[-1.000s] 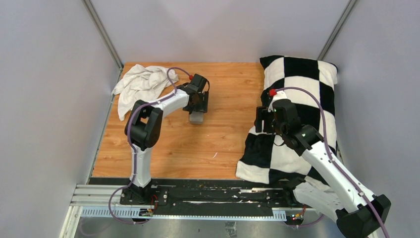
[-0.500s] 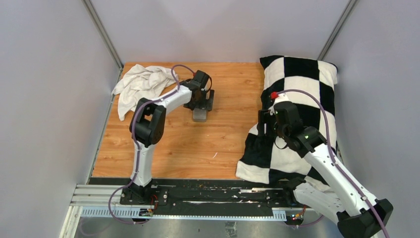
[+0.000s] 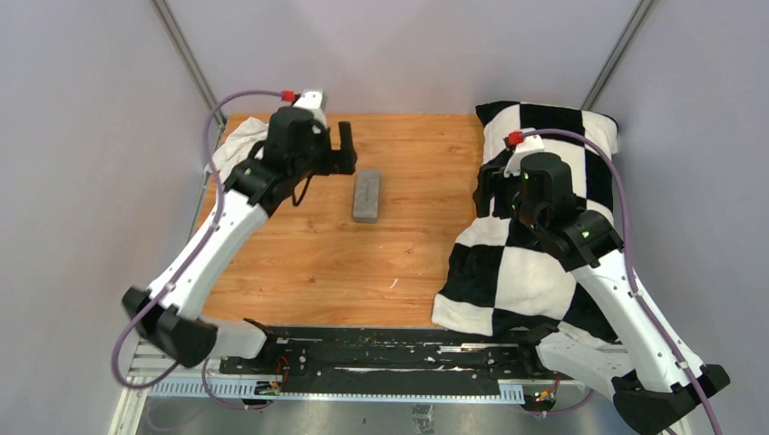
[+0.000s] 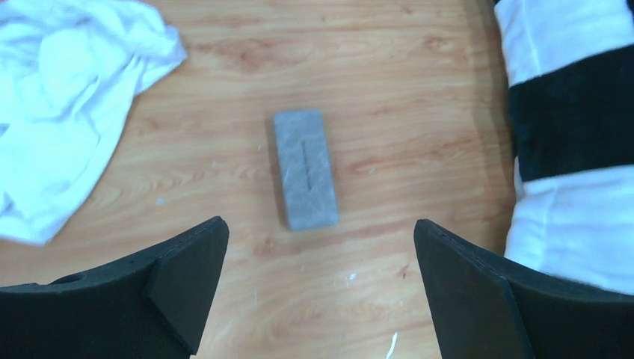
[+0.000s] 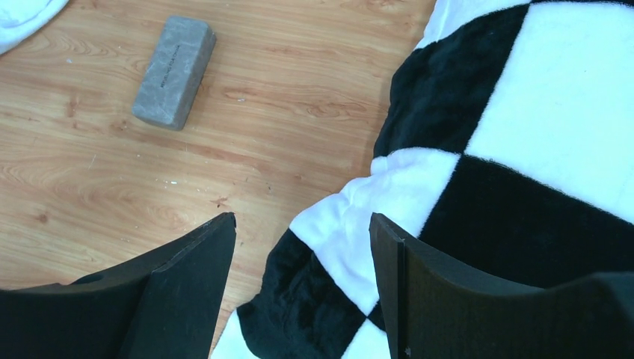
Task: Organize the sunglasses
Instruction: Reset both arms
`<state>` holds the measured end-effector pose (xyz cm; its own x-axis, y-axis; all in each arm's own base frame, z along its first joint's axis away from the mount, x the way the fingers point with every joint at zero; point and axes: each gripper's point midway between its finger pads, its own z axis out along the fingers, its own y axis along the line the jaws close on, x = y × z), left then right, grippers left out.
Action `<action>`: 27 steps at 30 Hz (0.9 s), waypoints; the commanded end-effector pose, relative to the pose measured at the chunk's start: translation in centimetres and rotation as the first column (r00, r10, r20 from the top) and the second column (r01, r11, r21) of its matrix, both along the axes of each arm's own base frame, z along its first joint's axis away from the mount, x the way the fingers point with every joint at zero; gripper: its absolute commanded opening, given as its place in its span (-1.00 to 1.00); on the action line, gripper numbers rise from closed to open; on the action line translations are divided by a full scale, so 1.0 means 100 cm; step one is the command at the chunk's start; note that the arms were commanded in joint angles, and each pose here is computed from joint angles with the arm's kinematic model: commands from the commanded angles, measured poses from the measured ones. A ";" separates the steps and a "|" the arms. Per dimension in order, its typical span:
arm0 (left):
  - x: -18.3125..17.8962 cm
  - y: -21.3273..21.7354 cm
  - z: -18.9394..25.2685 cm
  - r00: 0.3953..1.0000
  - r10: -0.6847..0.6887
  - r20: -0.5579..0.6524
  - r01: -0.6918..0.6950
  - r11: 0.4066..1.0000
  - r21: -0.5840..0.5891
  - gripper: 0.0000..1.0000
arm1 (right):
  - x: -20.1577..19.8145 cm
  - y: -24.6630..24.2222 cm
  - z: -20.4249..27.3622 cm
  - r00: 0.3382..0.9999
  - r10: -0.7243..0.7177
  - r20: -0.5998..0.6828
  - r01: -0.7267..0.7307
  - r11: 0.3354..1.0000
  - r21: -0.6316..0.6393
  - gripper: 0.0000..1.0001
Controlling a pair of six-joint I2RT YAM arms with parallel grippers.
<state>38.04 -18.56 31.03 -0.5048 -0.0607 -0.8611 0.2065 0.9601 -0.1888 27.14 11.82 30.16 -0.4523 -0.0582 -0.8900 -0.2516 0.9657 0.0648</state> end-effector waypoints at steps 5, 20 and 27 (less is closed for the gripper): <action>-0.094 0.047 -0.073 0.998 0.026 -0.053 -0.027 0.999 -0.026 0.99 | -0.008 -0.009 -0.002 1.000 -0.002 0.013 0.002 1.000 -0.016 0.43; -0.125 0.037 -0.072 0.997 -0.074 -0.029 0.069 0.987 -0.145 0.99 | -0.006 0.005 -0.015 0.999 0.030 -0.030 -0.029 0.999 0.037 0.42; -0.125 0.030 -0.049 0.995 -0.096 -0.026 0.090 0.980 -0.177 0.99 | -0.005 -0.006 -0.025 0.999 -0.019 -0.029 0.019 1.000 -0.004 0.42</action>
